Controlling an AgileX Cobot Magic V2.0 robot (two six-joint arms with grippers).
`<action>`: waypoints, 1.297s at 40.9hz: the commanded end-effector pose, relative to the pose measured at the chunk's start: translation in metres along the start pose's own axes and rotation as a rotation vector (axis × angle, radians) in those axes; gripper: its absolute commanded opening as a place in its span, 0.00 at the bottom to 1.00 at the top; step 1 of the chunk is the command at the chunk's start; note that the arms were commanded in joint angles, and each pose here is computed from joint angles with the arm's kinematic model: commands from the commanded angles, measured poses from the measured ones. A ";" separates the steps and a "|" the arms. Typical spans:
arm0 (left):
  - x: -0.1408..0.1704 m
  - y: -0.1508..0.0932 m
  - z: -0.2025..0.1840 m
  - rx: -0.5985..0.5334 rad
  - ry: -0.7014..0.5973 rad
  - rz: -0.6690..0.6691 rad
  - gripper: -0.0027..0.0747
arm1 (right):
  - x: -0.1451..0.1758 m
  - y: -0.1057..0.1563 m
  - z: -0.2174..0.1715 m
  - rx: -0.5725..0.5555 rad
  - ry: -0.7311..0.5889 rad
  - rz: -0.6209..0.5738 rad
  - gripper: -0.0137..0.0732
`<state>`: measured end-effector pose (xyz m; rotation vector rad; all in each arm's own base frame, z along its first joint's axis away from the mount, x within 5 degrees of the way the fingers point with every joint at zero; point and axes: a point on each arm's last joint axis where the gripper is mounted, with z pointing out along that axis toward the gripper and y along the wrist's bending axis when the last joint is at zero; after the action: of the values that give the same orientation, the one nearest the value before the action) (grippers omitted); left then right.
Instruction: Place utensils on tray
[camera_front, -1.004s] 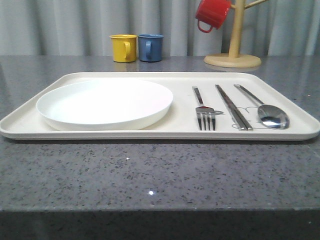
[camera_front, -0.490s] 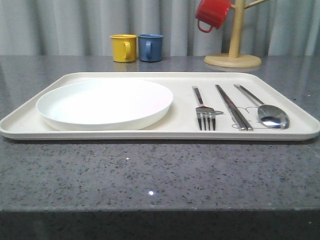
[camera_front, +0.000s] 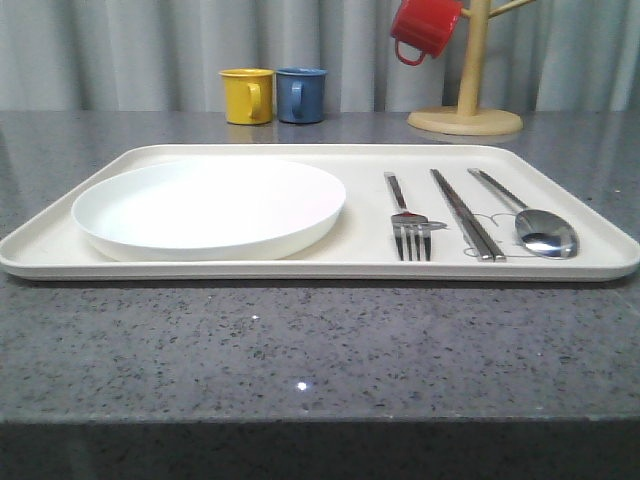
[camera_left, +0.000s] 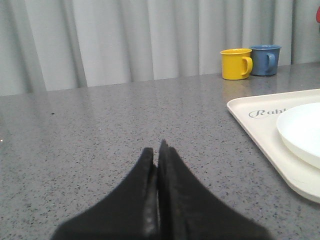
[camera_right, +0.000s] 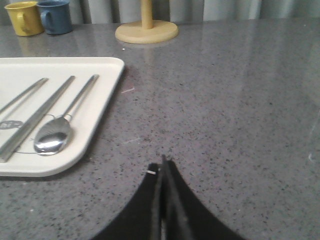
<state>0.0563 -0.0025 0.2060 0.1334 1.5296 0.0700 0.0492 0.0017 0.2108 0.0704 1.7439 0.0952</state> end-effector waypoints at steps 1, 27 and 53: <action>-0.010 0.002 -0.003 -0.020 -0.110 -0.009 0.01 | -0.002 -0.001 0.003 0.003 -0.185 -0.006 0.08; -0.010 0.002 -0.003 -0.020 -0.108 -0.009 0.01 | 0.004 -0.002 0.007 0.001 -0.253 -0.006 0.08; -0.010 0.002 -0.003 -0.020 -0.108 -0.009 0.01 | 0.001 -0.002 0.006 -0.002 -0.294 -0.006 0.08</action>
<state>0.0563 -0.0025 0.2060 0.1334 1.5296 0.0700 0.0568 0.0004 0.1996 0.0787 1.5560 0.0893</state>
